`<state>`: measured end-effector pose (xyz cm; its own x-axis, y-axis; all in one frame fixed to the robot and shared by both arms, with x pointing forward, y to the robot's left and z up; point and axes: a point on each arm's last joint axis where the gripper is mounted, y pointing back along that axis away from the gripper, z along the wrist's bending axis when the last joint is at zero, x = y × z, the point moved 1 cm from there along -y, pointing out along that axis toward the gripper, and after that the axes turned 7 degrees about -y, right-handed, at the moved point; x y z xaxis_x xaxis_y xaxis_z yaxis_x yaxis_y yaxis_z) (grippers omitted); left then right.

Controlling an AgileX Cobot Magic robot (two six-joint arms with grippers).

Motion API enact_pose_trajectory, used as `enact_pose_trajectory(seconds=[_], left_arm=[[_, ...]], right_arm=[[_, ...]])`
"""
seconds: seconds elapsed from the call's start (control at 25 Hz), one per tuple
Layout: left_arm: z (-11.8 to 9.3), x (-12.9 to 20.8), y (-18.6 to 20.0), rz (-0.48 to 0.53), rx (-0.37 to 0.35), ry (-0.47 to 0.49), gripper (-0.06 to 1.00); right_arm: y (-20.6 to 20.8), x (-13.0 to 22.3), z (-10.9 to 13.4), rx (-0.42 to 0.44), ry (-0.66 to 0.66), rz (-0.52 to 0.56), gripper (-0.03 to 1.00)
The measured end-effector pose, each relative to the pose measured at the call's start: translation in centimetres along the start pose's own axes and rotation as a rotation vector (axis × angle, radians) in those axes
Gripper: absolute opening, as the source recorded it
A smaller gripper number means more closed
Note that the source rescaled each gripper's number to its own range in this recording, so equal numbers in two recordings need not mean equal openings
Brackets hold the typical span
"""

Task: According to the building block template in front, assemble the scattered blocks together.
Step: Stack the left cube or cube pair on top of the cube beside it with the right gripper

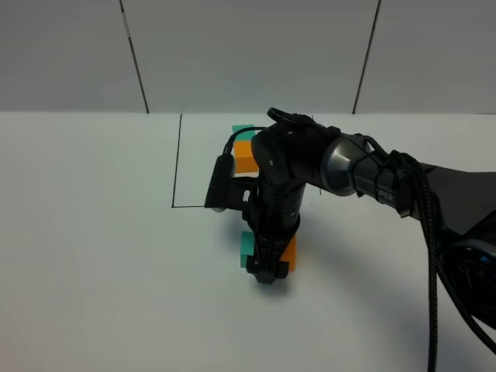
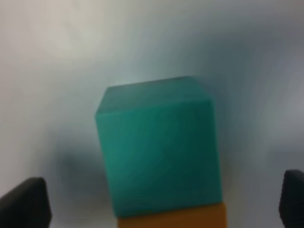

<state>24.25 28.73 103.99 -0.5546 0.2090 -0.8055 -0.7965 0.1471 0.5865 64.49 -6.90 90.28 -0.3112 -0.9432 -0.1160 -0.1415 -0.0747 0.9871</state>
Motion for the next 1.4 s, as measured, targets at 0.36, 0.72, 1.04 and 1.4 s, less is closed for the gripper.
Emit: enact_pose_trajectory(seconds=[0.36, 0.72, 1.04, 1.4], left_arm=[[0.0, 0.0, 0.0, 0.000, 0.000, 0.000, 0.50], [0.0, 0.0, 0.0, 0.000, 0.000, 0.000, 0.50], [0.0, 0.0, 0.0, 0.000, 0.000, 0.000, 0.50], [0.0, 0.0, 0.0, 0.000, 0.000, 0.000, 0.50]], right_arm=[[-1.9, 0.2, 0.2, -0.023, -0.002, 0.026, 0.82], [-2.2, 0.1, 0.1, -0.016, -0.009, 0.017, 0.39], [-2.2, 0.1, 0.1, -0.016, -0.009, 0.019, 0.02], [-2.5, 0.0, 0.1, -0.021, -0.017, 0.023, 0.02]])
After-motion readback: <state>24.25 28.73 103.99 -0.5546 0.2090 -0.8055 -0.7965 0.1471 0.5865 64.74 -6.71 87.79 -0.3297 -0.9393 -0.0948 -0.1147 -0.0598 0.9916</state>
